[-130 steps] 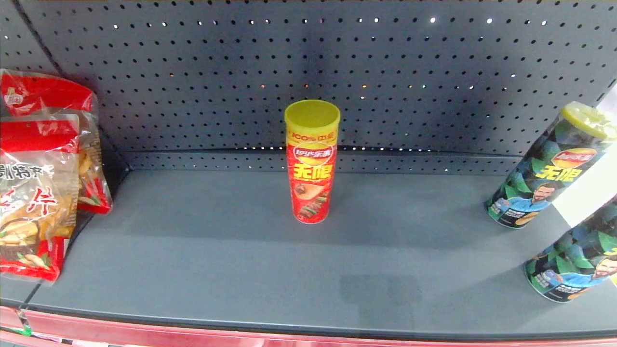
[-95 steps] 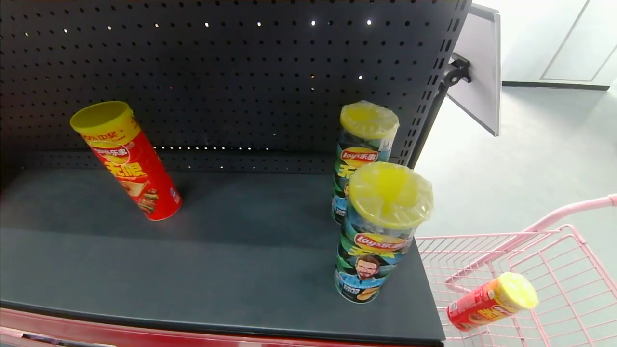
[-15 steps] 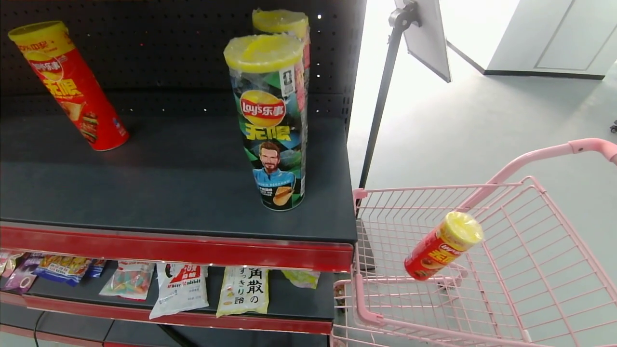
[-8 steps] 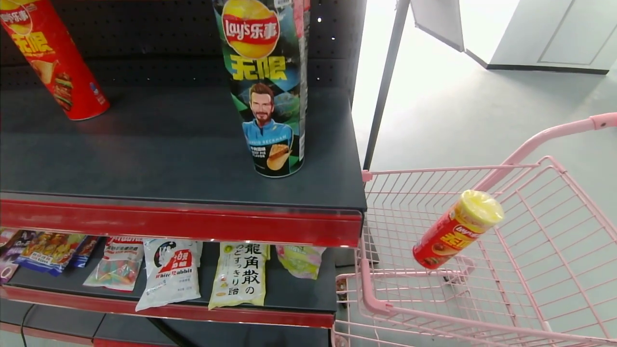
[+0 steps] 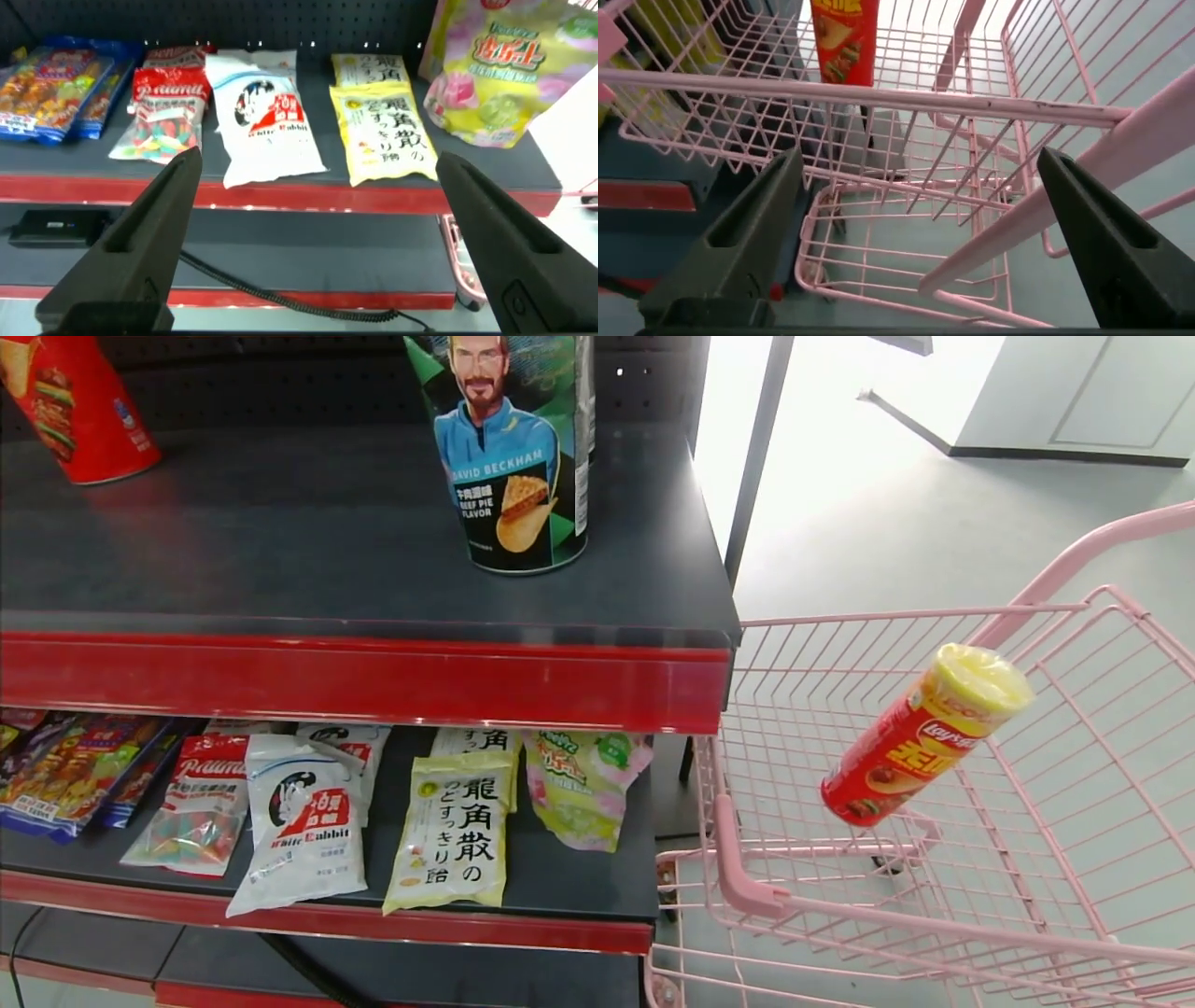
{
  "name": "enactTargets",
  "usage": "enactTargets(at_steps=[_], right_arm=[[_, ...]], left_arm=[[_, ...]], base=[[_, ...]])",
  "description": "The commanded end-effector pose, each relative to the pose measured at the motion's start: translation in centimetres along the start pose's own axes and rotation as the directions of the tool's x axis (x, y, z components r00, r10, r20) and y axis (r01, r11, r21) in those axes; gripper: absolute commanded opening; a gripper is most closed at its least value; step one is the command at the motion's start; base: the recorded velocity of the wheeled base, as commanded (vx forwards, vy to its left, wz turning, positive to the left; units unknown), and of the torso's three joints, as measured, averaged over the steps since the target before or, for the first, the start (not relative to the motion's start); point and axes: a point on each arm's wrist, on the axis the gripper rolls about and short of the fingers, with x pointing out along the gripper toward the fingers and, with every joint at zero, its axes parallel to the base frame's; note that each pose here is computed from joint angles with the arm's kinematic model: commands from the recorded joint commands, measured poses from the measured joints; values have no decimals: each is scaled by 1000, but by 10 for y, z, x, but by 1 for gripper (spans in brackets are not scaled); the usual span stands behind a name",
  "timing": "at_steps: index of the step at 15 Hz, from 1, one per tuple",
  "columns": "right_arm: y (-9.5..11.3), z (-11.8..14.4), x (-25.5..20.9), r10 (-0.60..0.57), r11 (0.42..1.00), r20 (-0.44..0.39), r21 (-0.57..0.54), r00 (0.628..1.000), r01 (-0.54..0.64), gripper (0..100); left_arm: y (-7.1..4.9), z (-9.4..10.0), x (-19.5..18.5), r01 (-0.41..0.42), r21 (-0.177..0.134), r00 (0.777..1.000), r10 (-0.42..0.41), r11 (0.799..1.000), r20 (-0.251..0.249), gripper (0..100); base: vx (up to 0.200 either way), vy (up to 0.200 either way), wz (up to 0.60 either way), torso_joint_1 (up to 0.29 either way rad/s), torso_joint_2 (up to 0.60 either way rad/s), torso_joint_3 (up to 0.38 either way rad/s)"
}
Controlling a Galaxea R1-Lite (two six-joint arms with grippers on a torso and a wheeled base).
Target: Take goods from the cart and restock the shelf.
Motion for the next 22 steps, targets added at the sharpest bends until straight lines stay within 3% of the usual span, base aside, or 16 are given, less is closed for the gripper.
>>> enactTargets(at_steps=[1, 2, 5, 6, 7, 8, 12, 14, 19, 22], right_arm=[[0, 0, 1, 6, 1000, -10, -11, 1000, -6, 100], [0, 49, -5, 70, 997, 124, -36, 990, -66, 100], [0, 188, 37, 148, 989, 183, -37, 972, -143, 100], [1, 199, 44, 155, 988, 186, -35, 970, -151, 100], [4, 249, 84, 194, 981, 189, -38, 963, -191, 100], [6, 255, 104, 204, 979, 159, -53, 966, -198, 100], [11, 228, 149, 312, 942, -83, -105, 947, -319, 100], [-4, 209, 173, 441, 882, -158, -107, 883, -459, 100], [-51, 150, 233, 618, 767, -171, -83, 767, -637, 100], [-75, 130, 240, 665, 719, -157, -133, 730, -683, 100]], left_arm=[[0, 0, 0, -1, 0, 1000, 1, 1000, 0, 100], [0, 0, 0, 1, 0, 1000, -1, 1000, -1, 100], [0, 0, 0, -1, 0, 1000, 1, 1000, -1, 100], [0, 0, 0, 1, 0, 1000, -1, 1000, -1, 100], [0, 0, 0, 1, 0, 1000, -1, 1000, -1, 100], [0, 0, 0, -1, 0, 1000, 1, 1000, -1, 100], [0, 0, 0, -1, 0, 1000, 1, 1000, -1, 100], [0, 0, 0, 1, 0, 1000, -1, 1000, -1, 100], [0, 0, 0, -1, 0, 1000, 1, 1000, -1, 100], [0, 0, 0, 1, 0, 1000, -1, 1000, -1, 100]], base=[[0, 0, 0, -66, 193, 124], [0, 0, 0, -36, 110, 80], [0, 0, 0, -4, 22, 19], [0, 0, 0, 0, 0, 0], [0, 0, 0, 0, 0, 0], [0, 0, 0, 0, 0, 0], [0, 0, 0, 0, 0, 0], [0, 0, 0, 0, 0, 0], [0, 0, 0, 0, 0, 0], [0, 0, 0, 0, 0, 0]])
